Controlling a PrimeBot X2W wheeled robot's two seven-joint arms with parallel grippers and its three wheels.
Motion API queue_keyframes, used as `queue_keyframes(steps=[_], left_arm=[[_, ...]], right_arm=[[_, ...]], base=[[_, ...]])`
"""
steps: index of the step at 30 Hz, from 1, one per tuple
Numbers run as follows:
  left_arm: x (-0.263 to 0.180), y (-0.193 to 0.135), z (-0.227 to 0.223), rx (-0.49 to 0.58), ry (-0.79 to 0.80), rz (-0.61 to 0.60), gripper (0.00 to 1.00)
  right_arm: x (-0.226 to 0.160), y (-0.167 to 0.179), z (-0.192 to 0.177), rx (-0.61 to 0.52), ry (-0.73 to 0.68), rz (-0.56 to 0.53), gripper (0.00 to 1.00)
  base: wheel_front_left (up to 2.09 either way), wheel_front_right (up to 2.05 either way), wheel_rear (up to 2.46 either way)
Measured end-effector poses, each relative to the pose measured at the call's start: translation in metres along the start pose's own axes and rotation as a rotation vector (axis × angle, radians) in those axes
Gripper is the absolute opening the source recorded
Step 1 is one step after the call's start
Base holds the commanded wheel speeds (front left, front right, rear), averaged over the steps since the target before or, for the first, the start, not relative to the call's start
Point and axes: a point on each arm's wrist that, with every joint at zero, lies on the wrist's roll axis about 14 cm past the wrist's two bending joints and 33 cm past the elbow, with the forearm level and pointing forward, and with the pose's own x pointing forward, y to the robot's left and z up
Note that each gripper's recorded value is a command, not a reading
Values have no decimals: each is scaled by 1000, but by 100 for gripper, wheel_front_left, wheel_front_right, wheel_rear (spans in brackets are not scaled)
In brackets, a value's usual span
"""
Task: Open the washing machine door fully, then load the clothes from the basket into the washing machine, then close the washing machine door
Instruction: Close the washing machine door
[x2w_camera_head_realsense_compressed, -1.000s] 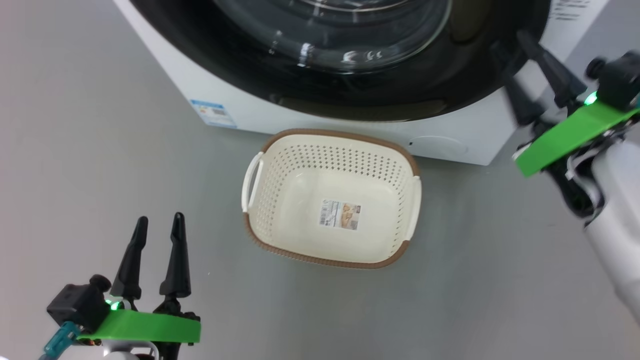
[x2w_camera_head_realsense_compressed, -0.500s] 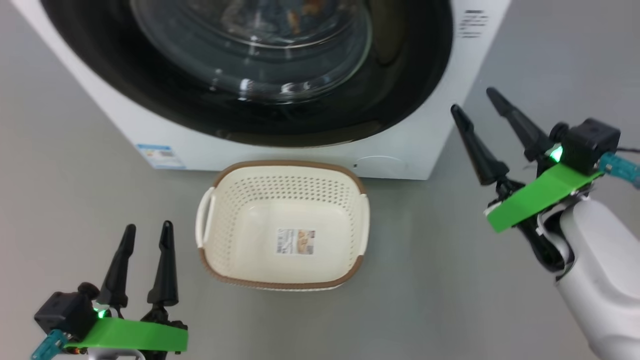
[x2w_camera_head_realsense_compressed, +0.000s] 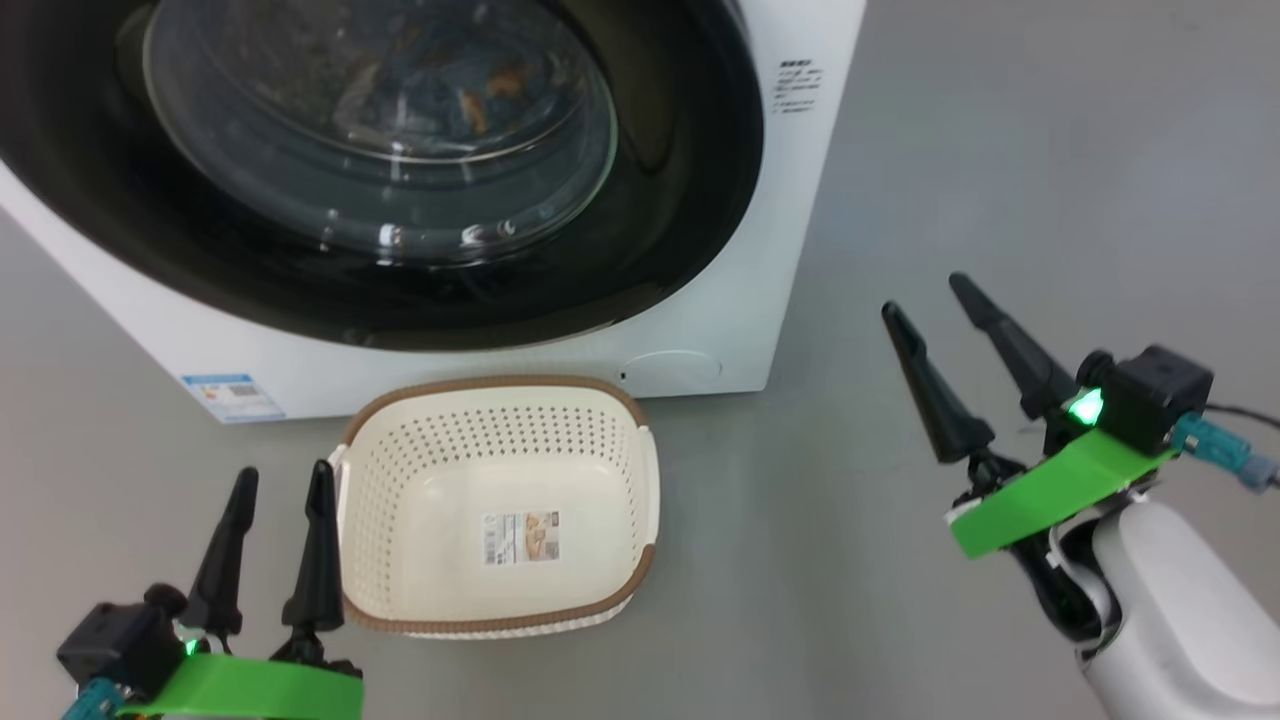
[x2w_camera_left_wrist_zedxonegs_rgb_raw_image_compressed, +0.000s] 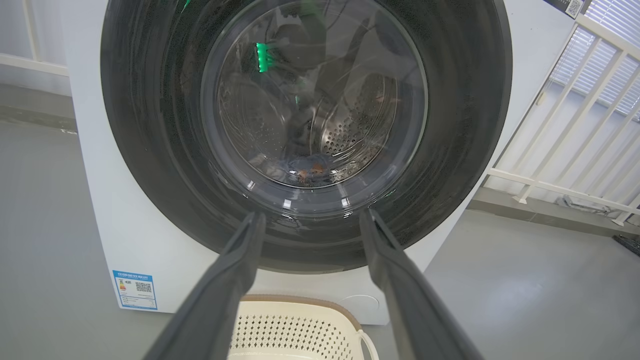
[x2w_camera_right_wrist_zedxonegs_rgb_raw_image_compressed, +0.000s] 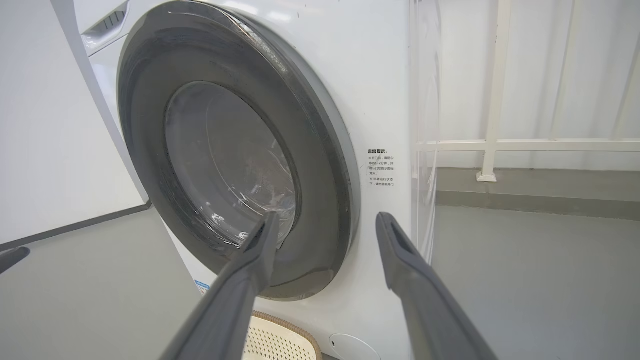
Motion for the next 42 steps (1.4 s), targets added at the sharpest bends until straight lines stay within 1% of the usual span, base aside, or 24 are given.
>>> queue_keyframes(steps=[6, 13, 17, 25, 32, 42], left_arm=[[-6, -9, -3, -32, 12, -25, 100], [-6, -15, 5, -24, -6, -49, 100], [-11, -18, 5, -23, -6, -55, 100], [-18, -21, 11, -10, -18, -65, 100], [-23, -20, 9, -10, -12, -59, 100], [-24, -18, 7, -5, -7, -55, 100]], right_arm=[[-23, -1, 4, -2, -9, -39, 100], [-45, -13, 5, -11, -9, -104, 100], [-60, -19, 2, 6, -3, -148, 100], [-81, -21, -4, 21, 10, -193, 100], [-82, -25, 0, 17, -2, -208, 100], [-81, -25, -3, 13, 7, -204, 100]], base=[[0, 0, 0], [0, 0, 0], [0, 0, 0], [0, 0, 0], [0, 0, 0], [0, 0, 0]])
